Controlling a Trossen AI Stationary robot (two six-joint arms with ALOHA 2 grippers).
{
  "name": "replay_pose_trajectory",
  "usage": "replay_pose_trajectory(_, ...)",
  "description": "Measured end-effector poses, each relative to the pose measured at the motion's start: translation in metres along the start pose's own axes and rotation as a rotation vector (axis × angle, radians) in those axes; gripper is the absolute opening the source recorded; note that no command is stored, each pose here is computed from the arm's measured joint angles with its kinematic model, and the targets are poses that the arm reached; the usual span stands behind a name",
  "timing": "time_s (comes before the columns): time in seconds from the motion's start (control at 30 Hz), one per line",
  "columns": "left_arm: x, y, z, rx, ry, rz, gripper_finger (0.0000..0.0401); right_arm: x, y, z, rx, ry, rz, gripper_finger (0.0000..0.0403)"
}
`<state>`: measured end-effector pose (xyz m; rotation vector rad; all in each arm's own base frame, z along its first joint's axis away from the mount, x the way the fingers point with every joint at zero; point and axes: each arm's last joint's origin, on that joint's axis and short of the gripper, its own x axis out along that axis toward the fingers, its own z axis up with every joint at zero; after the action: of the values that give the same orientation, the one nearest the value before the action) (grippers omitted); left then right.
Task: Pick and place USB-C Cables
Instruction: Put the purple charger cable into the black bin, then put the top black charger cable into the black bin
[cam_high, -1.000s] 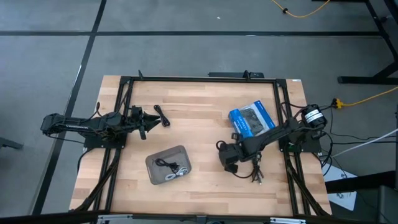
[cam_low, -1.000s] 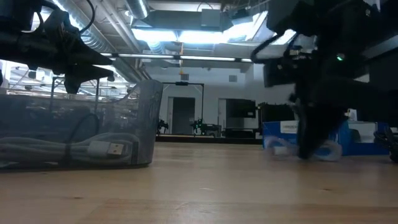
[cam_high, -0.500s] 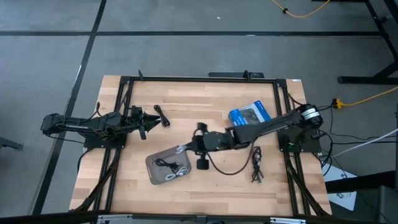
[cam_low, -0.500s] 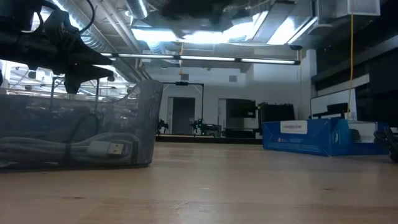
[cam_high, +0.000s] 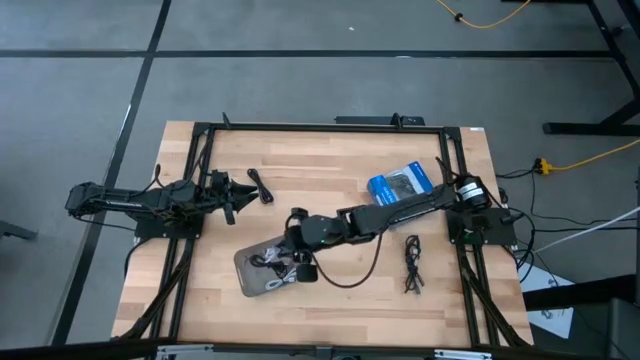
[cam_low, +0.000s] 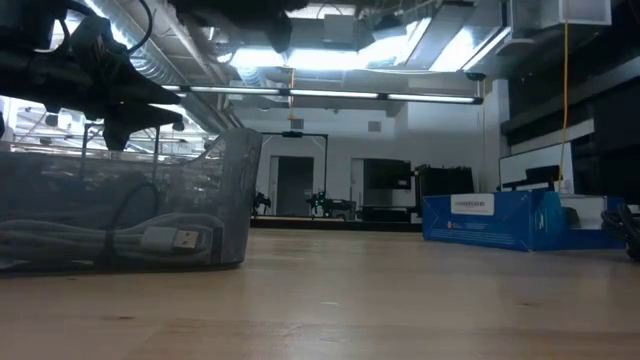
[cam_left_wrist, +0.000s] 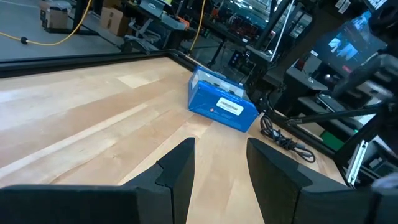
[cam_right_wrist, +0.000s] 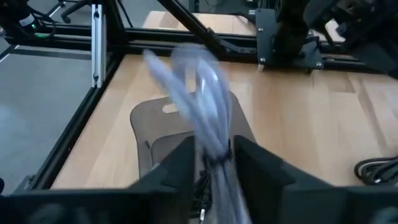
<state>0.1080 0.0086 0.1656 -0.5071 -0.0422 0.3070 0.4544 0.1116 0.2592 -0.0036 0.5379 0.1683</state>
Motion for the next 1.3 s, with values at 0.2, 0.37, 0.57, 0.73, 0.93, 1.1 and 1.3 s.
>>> replay_pose_trajectory(0.2, 0.000, 0.000, 0.000, 0.000, 0.000, 0.000, 0.0140, -0.002, -0.001, 0.003, 0.023, 0.006, -0.002, 0.0200)
replay_pose_trajectory(0.37, 0.000, 0.000, 0.000, 0.000, 0.000, 0.000, 0.0140, -0.003, -0.003, 0.002, 0.017, 0.021, -0.058, 0.0217)
replay_pose_trajectory(0.57, 0.000, 0.000, 0.000, -0.001, -0.007, 0.011, 0.0140, -0.010, -0.033, 0.010, 0.015, 0.057, -0.292, 0.0209)
replay_pose_trajectory(0.73, 0.000, 0.001, 0.000, 0.003, -0.006, 0.018, 0.0140, -0.015, -0.062, 0.007, 0.116, 0.133, -0.359, 0.0208)
replay_pose_trajectory(0.93, 0.001, 0.008, -0.006, -0.087, 0.013, 0.198, 0.0133, -0.031, -0.074, -0.029, 0.222, 0.494, -0.541, 0.0208)
replay_pose_trajectory(1.1, 0.006, 0.014, -0.011, -0.116, -0.008, 0.390, 0.0116, -0.060, -0.079, -0.052, 0.211, 0.729, -0.912, 0.0208)
replay_pose_trajectory(1.3, 0.022, 0.001, 0.009, -0.133, 0.047, 0.501, 0.0088, -0.078, -0.078, -0.061, 0.219, 0.869, -1.021, 0.0208)
